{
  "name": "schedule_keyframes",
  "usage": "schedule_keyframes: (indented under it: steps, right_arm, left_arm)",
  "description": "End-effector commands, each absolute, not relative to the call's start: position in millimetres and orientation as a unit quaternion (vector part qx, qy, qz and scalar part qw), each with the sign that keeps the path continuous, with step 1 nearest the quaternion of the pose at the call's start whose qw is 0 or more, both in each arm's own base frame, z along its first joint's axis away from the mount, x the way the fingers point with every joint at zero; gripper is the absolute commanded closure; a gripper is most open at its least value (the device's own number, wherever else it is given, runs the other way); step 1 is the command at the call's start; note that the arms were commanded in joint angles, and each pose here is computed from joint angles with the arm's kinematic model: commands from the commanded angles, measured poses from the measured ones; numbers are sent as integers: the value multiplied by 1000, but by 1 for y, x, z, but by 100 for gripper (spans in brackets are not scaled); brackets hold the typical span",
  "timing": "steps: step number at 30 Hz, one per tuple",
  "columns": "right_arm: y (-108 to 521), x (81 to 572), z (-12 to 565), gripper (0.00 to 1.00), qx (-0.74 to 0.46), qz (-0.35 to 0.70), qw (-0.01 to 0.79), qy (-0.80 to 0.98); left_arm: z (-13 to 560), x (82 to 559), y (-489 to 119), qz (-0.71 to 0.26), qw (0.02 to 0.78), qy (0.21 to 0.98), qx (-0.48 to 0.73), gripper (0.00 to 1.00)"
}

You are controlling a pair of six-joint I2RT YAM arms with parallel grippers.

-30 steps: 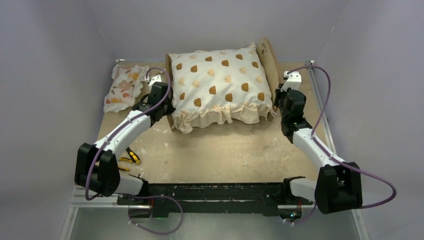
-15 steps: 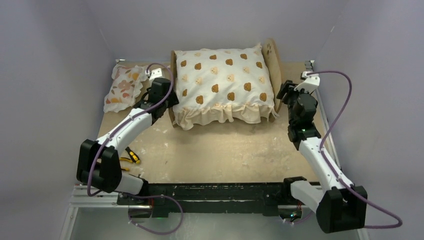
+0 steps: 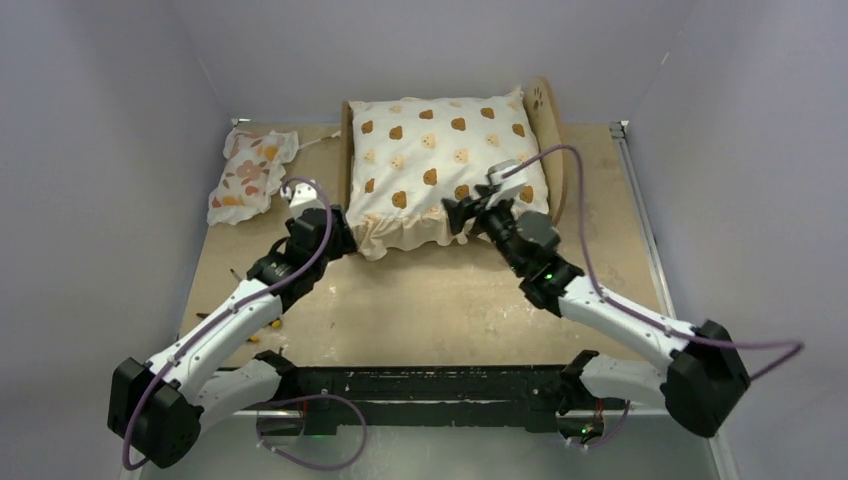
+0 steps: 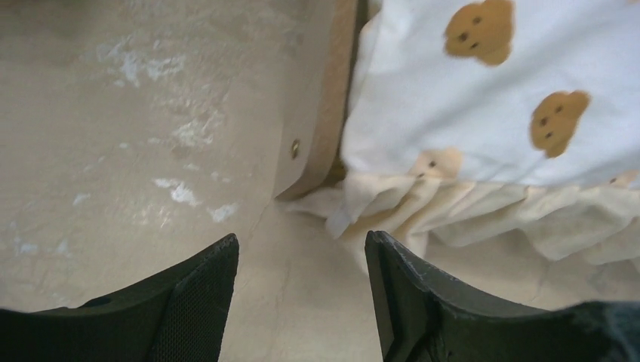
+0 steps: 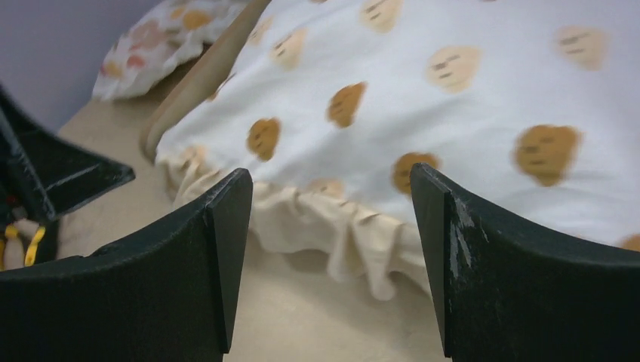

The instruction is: Set up the pet bed

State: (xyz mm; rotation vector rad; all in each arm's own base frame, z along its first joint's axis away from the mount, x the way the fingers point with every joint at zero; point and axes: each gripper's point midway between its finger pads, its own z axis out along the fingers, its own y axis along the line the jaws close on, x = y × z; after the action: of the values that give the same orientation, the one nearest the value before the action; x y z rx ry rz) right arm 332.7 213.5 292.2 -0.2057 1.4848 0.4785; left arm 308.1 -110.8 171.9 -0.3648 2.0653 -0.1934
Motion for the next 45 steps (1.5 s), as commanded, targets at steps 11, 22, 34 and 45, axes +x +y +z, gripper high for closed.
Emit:
schedule_keyframes:
  steps: [11,22,34,45]
  right_arm:
    - [402,281,193,34,-274,300,626,665]
    - [434,304,159,37,-264,293,618,680]
    - [423,317,129,83,-255,237,610,712]
    - [407,327,209,100,-234,220,651,688]
  left_arm:
    - [133,270,-74,-76,512,824,-230,38]
    - [120,270,-77,-77,501,832,-225,38]
    - [118,274,-90,-95,492,839,-210,38]
    - [130,283,-108,-132,499,837,-181,38]
